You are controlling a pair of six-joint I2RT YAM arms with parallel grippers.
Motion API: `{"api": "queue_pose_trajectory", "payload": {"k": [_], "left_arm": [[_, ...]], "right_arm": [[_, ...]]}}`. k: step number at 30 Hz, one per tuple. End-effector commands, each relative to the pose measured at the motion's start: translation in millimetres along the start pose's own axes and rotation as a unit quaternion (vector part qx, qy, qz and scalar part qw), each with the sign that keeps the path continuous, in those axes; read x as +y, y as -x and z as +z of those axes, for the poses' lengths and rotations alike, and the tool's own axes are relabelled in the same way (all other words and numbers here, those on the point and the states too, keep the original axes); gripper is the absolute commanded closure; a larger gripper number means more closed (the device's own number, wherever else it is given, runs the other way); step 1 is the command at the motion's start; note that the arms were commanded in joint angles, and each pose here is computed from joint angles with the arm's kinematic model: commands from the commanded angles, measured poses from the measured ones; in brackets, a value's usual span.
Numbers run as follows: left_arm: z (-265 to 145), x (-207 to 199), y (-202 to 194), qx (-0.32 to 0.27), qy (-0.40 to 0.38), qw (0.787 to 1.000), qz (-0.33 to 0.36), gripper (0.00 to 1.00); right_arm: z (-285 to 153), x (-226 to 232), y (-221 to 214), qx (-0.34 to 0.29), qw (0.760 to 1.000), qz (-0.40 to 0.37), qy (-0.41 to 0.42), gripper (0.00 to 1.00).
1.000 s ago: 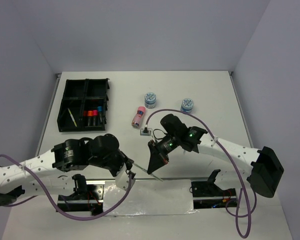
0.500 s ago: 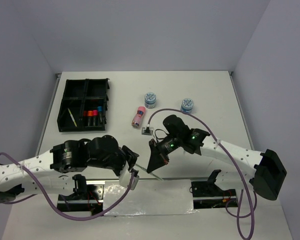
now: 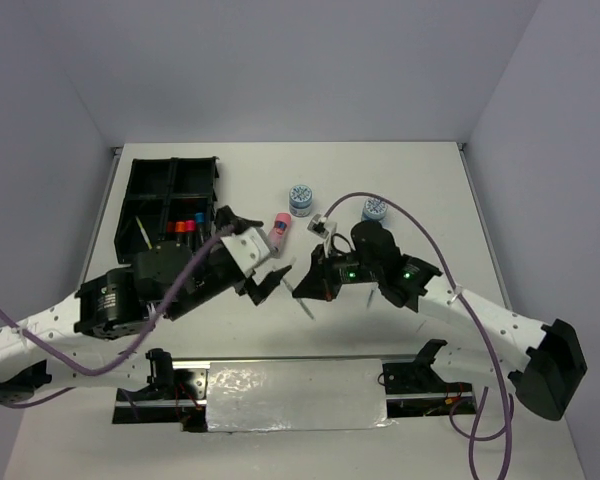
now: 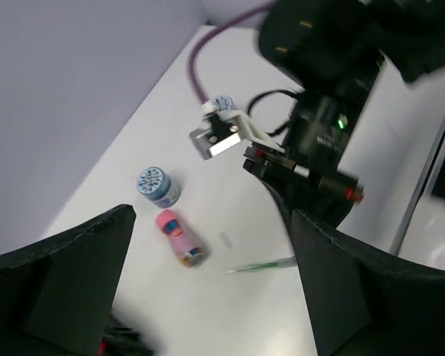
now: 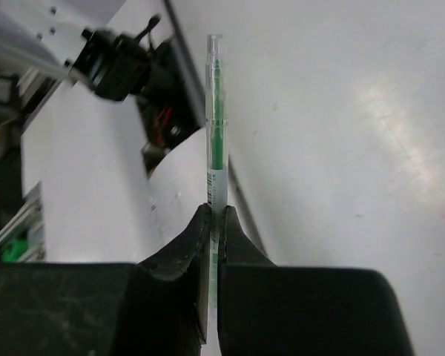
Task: Sort the stationery into containers
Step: Close the pen cap on the pen.
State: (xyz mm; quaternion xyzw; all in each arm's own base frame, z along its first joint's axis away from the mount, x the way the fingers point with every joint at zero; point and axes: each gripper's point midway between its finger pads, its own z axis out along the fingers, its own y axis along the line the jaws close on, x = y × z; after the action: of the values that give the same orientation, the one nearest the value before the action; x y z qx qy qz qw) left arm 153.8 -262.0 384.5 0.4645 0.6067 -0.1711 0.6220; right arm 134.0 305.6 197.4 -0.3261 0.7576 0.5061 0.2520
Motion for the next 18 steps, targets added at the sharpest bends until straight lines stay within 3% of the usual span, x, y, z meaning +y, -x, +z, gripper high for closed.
{"api": "queue_pose_trajectory", "payload": {"k": [1, 2, 3, 5, 6, 8, 10, 13, 16, 18], "left_arm": [[-7.6, 33.5, 30.5, -0.072, 0.119, 0.956, -0.259, 0.01], [-5.5, 30.7, 22.9, -0.071, 0.125, 0.947, -0.286, 0.01], [-11.9, 36.3, 30.9, -0.101, 0.133, 0.925, -0.343, 0.01], [-13.3, 41.0, 15.9, -0.107, 0.163, 0.903, -0.383, 0.01], [-21.7, 47.7, 27.1, -0.145, 0.161, 0.883, -0.416, 0.01], [-16.4, 36.7, 19.6, -0.162, 0.138, 0.881, -0.422, 0.01], [-24.5, 29.9, 52.2, -0.244, 0.07, 0.868, -0.427, 0.01], [-23.1, 10.8, 72.3, -0.296, -0.002, 0.866, -0.403, 0.01], [-23.0, 1.8, 91.7, -0.328, -0.05, 0.871, -0.363, 0.01], [-16.0, 0.1, 101.0, -0.325, -0.073, 0.874, -0.354, 0.08]], "right_arm": [[-23.8, -6.6, 71.0, -0.15, 0.982, -0.074, -0.086, 1.0], [-30.9, -11.8, 81.2, -0.177, 0.974, -0.083, -0.111, 1.0], [-36.4, -12.1, 86.2, -0.195, 0.97, -0.088, -0.119, 1.0], [-52.6, -4.7, 98.9, -0.244, 0.956, -0.109, -0.123, 1.0], [-55.0, -1.8, 97.7, -0.252, 0.954, -0.115, -0.119, 1.0], [-71.7, 10.9, 107.3, -0.286, 0.942, -0.133, -0.116, 1.0], [-87.8, 22.9, 111.5, -0.325, 0.928, -0.149, -0.107, 1.0], [-101.2, 38.2, 109.5, -0.351, 0.916, -0.173, -0.085, 1.0], [-103.3, 55.1, 103.5, -0.338, 0.916, -0.21, -0.052, 1.0], [-106.1, 63.1, 100.7, -0.34, 0.912, -0.227, -0.038, 1.0]]}}
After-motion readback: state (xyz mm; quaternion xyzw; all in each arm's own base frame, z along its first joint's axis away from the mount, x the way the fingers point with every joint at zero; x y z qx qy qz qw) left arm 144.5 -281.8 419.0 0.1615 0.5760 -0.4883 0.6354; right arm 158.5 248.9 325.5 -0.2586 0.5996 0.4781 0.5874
